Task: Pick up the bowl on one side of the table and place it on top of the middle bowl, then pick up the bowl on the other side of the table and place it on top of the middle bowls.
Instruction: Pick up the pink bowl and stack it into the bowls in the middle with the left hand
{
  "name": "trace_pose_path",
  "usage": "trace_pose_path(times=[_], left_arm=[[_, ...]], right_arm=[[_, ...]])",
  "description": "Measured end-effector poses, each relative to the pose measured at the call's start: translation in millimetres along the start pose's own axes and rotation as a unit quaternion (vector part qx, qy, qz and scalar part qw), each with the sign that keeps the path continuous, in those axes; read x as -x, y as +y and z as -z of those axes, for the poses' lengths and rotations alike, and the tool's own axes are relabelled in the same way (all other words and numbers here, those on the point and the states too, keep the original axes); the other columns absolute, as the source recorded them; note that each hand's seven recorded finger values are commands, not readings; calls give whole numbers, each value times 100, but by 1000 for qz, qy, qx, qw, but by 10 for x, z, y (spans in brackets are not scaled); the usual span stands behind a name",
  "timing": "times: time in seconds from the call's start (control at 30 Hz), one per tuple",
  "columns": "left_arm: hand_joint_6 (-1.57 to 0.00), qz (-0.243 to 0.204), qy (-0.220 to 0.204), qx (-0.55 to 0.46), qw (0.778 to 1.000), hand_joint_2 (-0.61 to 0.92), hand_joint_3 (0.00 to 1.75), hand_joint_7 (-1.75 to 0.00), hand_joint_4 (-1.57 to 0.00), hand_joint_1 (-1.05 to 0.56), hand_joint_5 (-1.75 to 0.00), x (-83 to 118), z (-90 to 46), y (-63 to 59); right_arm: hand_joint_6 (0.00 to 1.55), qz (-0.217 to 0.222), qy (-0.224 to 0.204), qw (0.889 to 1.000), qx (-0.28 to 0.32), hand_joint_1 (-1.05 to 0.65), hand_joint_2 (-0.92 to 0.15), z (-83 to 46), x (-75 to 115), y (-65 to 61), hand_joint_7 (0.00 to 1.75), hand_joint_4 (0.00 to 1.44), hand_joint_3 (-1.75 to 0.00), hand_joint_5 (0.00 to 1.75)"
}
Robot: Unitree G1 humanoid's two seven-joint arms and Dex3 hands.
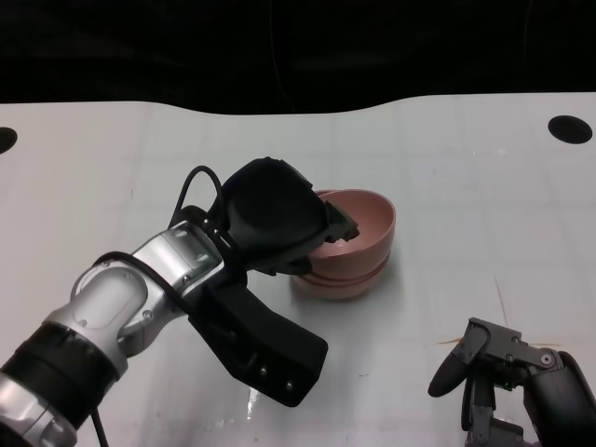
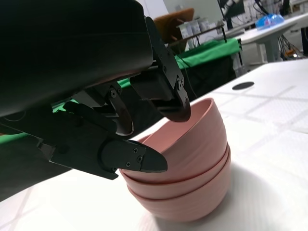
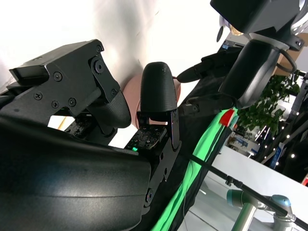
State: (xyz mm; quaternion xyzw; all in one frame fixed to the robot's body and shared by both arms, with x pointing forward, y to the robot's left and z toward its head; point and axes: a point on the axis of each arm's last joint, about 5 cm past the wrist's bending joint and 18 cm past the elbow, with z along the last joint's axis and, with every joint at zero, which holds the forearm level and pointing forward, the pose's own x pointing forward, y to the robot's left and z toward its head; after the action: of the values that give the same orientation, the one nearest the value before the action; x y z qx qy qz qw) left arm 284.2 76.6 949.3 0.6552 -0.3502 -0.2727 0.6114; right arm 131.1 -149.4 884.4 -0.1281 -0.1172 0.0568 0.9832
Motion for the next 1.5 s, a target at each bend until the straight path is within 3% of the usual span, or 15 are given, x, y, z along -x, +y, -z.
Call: trace_pose_path(times=[0.37, 0.87, 1.07, 1.23, 1.5], left_arm=[[-54, 4, 49, -71, 996, 92, 30, 0, -56, -57, -12, 30, -28, 1], [-44, 11, 59, -69, 996, 92, 28, 0, -47, -67, -6, 78, -58, 48], [-37, -11, 72, -30, 997, 92, 30, 0, -41, -65, -3, 170, -29, 92], [-30, -89, 118, 74, 986, 92, 33, 0, -35, -61, 0, 452, -62, -4], [-29, -97, 127, 86, 983, 92, 33, 0, -34, -61, 0, 509, -59, -20]], right_arm=[[81, -1, 0, 1000, 0, -3, -29, 1, 2, -3, 143, 90, -157, 175], [81, -3, 0, 1000, -1, -3, -29, 1, 1, -4, 143, 90, -156, 175], [81, -5, -1, 1000, -1, -3, -29, -1, -3, -2, 143, 90, -156, 175], [81, -3, 0, 1000, 0, -3, -29, 3, 9, -7, 143, 90, -156, 175], [81, -4, -1, 1000, 0, -3, -28, 1, 4, -5, 143, 90, -157, 175]])
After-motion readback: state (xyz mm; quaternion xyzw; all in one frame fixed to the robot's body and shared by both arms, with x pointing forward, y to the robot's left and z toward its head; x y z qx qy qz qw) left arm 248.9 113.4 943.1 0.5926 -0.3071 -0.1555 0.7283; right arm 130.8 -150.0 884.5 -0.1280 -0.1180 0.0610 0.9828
